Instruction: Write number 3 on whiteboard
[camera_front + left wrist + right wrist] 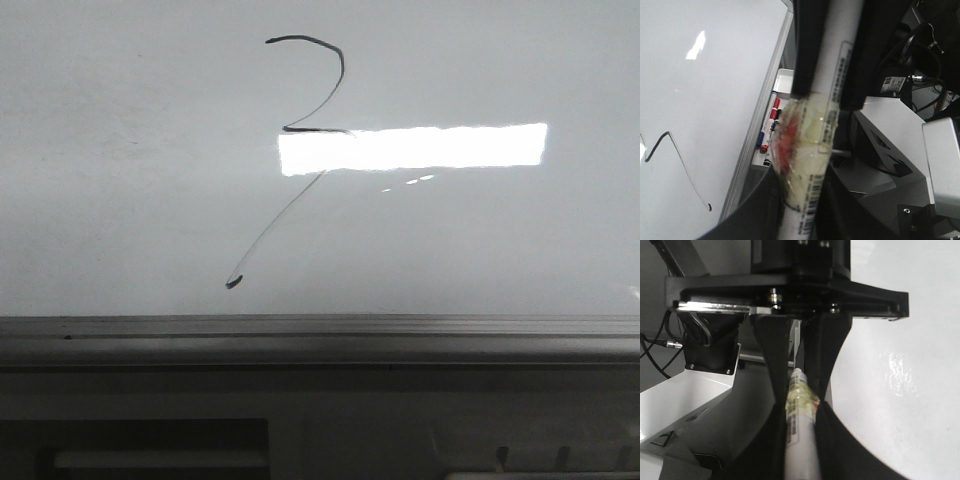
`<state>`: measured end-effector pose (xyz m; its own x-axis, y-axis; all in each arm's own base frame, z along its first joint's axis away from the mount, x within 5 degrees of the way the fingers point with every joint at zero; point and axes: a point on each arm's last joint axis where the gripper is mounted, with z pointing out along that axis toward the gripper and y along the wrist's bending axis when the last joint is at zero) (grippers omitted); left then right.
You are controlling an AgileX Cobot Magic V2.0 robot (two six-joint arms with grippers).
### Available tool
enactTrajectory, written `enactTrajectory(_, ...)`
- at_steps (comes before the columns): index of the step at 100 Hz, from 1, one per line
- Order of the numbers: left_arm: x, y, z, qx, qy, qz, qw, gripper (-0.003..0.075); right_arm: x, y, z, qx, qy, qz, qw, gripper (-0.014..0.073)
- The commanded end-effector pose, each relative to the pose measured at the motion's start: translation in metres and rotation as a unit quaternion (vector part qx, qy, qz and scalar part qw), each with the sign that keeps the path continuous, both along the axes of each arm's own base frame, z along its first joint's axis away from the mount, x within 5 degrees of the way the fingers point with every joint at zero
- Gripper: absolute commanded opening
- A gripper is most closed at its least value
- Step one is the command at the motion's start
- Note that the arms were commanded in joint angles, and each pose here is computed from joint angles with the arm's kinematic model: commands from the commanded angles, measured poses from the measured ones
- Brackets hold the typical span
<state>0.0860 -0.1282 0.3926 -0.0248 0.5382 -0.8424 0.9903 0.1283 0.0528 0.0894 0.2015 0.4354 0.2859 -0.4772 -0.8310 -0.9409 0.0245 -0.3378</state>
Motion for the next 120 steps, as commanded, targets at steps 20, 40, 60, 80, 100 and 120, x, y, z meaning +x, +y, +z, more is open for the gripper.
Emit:
enactTrajectory(20, 0.008, -0.003, 0.014, -0.057, -0.019, 0.048, 0.997, -0.0021, -0.003, -0.004, 0.026, 0.098, 0.016, -0.026, 0.995, 0.0488)
enactTrajectory(40, 0.03, -0.004, 0.001, -0.117, -0.013, 0.164, 0.979, -0.0021, -0.008, -0.031, 0.047, 0.154, -0.026, -0.056, 0.986, 0.0669)
enactTrajectory(60, 0.062, 0.0, -0.034, -0.2, 0.039, 0.329, 0.922, -0.0021, -0.009, -0.068, 0.063, 0.209, -0.027, -0.123, 0.97, 0.0653)
enactTrajectory(80, 0.088, -0.004, -0.06, -0.219, 0.068, 0.407, 0.884, -0.0021, -0.011, -0.082, 0.043, 0.177, -0.002, -0.15, 0.973, 0.0162)
enactTrajectory(100, 0.105, -0.017, -0.084, -0.182, 0.105, 0.423, 0.882, -0.0021, -0.01, -0.081, 0.016, 0.146, 0.019, -0.155, 0.977, -0.0061)
enactTrajectory(120, 0.119, -0.025, -0.105, -0.153, 0.131, 0.439, 0.876, -0.0021, -0.009, -0.08, 0.008, 0.137, 0.025, -0.156, 0.978, -0.0061)
